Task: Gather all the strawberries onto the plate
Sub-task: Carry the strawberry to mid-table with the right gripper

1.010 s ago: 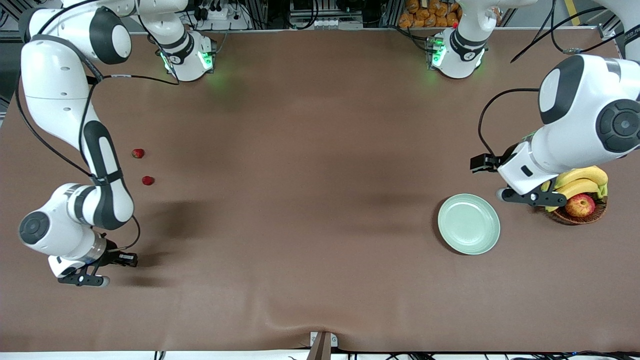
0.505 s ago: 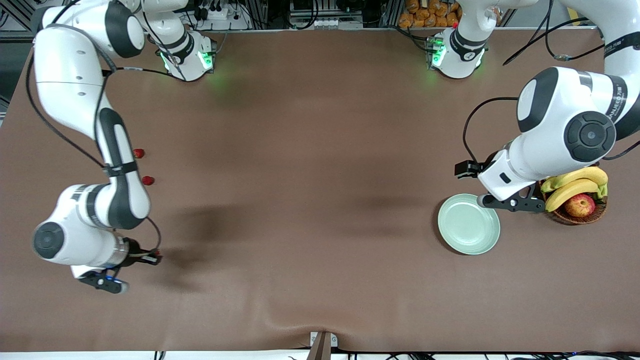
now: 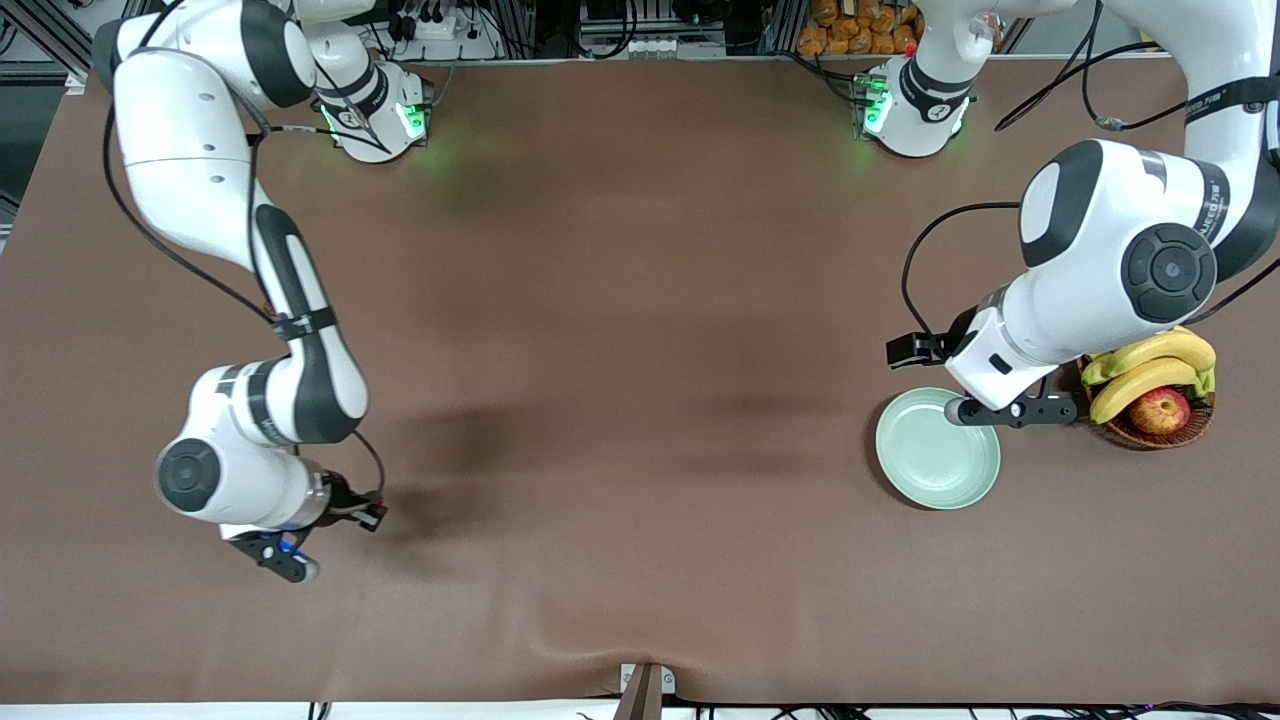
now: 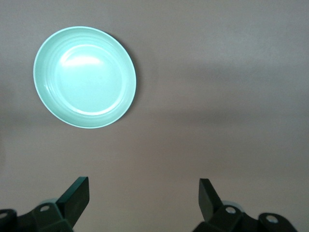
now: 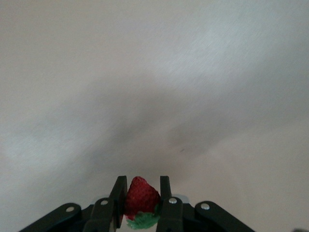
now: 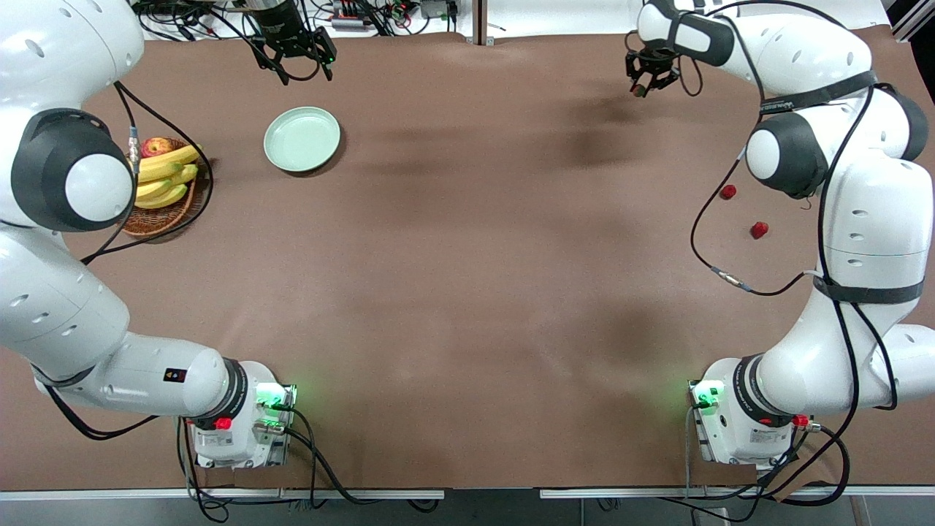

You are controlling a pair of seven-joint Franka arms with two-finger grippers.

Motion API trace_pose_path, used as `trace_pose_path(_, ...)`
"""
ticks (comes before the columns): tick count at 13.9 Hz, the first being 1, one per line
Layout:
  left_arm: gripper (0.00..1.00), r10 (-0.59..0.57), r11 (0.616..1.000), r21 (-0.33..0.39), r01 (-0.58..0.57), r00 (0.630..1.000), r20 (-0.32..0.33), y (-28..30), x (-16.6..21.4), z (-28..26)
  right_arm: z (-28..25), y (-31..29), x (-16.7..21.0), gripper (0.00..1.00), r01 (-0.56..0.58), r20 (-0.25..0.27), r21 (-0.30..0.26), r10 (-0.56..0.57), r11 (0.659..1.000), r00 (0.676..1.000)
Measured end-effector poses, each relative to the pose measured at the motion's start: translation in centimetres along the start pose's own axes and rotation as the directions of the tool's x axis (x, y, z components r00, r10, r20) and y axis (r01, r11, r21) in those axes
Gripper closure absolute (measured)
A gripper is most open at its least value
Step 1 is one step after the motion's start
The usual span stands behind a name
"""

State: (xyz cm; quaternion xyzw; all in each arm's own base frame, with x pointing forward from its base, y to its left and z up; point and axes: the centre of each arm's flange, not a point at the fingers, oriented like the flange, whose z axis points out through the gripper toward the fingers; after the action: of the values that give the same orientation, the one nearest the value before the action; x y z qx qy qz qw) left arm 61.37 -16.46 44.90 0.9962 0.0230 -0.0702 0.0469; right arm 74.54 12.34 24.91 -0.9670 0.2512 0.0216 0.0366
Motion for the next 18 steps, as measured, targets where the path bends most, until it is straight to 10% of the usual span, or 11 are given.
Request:
trace_pose_path(8, 0.00, -0.090, 0.996, -0.014, 0.089, 0.996, -0.030, 2.2, -0.3, 1.5, 1.2, -9.8, -9.4, 0.68, -0.140, 0.014, -0.008, 0.140, 0.990, 0.990)
trace_pose_path(18, 0.00, -0.281, 0.956, -0.096, 0.277, 0.959, -0.027, 3.1, 0.8, 3.4, 4.9, -18.8, -24.8, 0.68, -0.330, 0.196, -0.059, 0.335, 0.942, 0.922)
